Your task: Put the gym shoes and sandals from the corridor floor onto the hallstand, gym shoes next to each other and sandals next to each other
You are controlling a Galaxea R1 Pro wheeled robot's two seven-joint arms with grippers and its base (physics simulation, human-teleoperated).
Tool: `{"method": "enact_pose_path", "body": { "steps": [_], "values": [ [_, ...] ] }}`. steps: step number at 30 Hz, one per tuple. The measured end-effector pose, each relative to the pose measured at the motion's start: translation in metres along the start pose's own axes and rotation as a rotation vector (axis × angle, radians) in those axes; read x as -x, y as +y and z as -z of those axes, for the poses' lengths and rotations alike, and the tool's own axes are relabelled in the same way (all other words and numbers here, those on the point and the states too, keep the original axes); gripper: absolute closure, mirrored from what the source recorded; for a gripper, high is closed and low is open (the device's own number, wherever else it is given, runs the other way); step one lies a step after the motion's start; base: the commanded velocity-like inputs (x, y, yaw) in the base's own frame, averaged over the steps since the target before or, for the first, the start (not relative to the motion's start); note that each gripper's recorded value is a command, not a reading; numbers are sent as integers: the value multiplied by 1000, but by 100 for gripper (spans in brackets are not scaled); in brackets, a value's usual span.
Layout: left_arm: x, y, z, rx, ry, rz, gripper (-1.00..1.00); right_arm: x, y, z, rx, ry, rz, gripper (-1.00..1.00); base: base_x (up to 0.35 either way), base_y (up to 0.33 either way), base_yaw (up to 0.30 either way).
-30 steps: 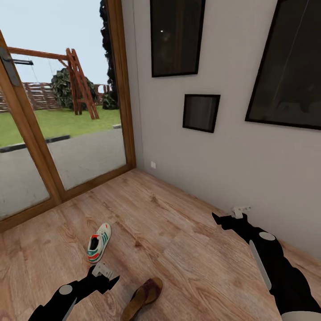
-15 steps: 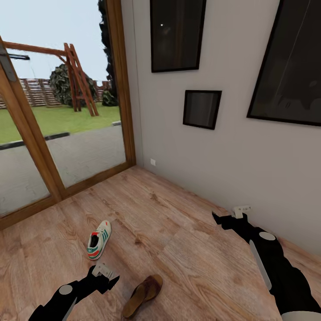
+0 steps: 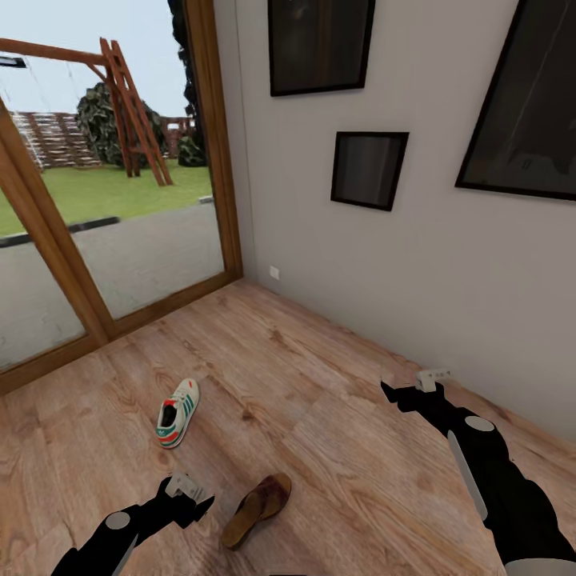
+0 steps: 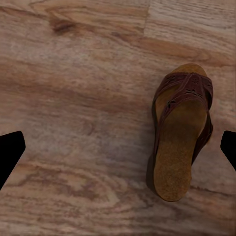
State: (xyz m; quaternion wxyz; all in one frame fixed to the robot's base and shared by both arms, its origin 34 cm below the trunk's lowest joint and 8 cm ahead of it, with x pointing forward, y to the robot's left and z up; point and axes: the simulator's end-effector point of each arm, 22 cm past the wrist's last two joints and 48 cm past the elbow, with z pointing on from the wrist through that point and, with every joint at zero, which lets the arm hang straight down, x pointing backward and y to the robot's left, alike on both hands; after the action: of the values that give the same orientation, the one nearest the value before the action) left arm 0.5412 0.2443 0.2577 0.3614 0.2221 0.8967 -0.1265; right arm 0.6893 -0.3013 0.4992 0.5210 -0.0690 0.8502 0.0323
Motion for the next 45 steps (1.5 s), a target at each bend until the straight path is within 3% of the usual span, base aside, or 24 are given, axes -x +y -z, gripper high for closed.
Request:
{"method": "enact_pose_path", "body": {
  "steps": [14, 23, 33, 39, 45],
  "values": [
    [-34, -9, -16, -29, 62, 22, -100, -46, 1, -20, 6, 79, -10, -100, 0, 0, 0],
    [-52, -33, -32, -99, 124, -32, -100, -76, 2, -31, 10, 130, -16, -100, 0, 0, 0],
    [-65, -32, -49, -124, 218, -22, -100, -110, 4, -42, 15, 187, -23, -100, 0, 0, 0],
    [-75, -43, -53, -158, 269, -63, -100, -118, 4, -44, 16, 200, -25, -100, 0, 0, 0],
    [-80, -46, -53, -165, 280, -68, -100, -121, 4, -45, 16, 206, -26, -100, 0, 0, 0]
  ]
}}
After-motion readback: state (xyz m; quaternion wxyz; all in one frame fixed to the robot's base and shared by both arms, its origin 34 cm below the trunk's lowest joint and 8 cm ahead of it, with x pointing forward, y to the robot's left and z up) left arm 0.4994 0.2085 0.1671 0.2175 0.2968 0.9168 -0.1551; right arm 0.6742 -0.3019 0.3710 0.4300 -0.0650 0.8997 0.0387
